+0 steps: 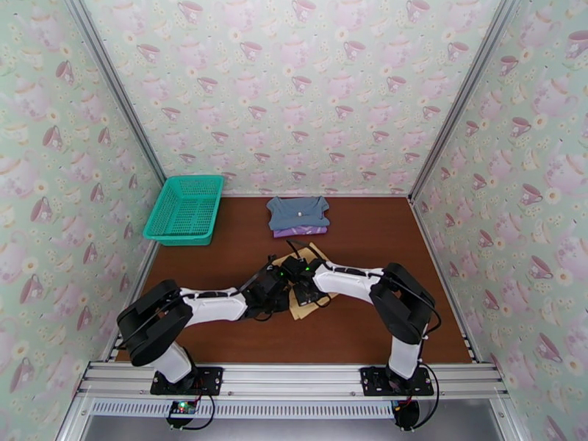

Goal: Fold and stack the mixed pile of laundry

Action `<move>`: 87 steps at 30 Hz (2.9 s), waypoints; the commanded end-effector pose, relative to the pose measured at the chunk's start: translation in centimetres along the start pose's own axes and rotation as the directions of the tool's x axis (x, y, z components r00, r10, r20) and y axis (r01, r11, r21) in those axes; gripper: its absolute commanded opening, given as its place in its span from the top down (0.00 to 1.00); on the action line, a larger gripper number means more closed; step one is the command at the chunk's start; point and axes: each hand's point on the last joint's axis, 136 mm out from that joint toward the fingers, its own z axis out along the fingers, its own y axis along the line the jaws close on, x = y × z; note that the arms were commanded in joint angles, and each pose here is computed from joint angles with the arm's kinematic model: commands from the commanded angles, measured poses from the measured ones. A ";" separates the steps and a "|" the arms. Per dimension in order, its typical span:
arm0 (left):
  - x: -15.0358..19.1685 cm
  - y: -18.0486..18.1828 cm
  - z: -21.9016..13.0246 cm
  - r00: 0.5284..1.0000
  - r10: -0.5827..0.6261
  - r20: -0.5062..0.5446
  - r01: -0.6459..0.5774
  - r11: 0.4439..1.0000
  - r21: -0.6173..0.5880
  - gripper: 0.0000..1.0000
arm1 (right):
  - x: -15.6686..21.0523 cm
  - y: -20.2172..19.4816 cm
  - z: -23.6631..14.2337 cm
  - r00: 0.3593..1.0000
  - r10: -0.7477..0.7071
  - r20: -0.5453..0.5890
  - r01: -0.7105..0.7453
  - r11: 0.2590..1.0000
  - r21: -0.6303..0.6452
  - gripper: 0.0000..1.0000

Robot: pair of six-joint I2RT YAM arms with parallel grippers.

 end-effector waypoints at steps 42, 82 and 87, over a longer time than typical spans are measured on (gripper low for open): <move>-0.9 -1.2 -5.1 0.997 0.072 0.035 -0.071 0.997 -0.011 0.56 | -6.4 -10.9 -7.2 0.985 0.129 0.117 -0.074 0.918 -0.390 0.44; -10.0 -3.3 -7.0 0.992 0.120 0.050 -0.119 0.993 -0.025 0.26 | -4.9 -14.5 -8.4 0.967 0.166 0.193 -0.091 0.933 -0.349 0.08; -4.5 -3.4 -4.6 1.000 -0.029 0.013 0.028 0.998 0.062 0.26 | -5.9 -13.9 -3.4 0.998 -0.034 0.048 0.049 0.933 -0.355 0.10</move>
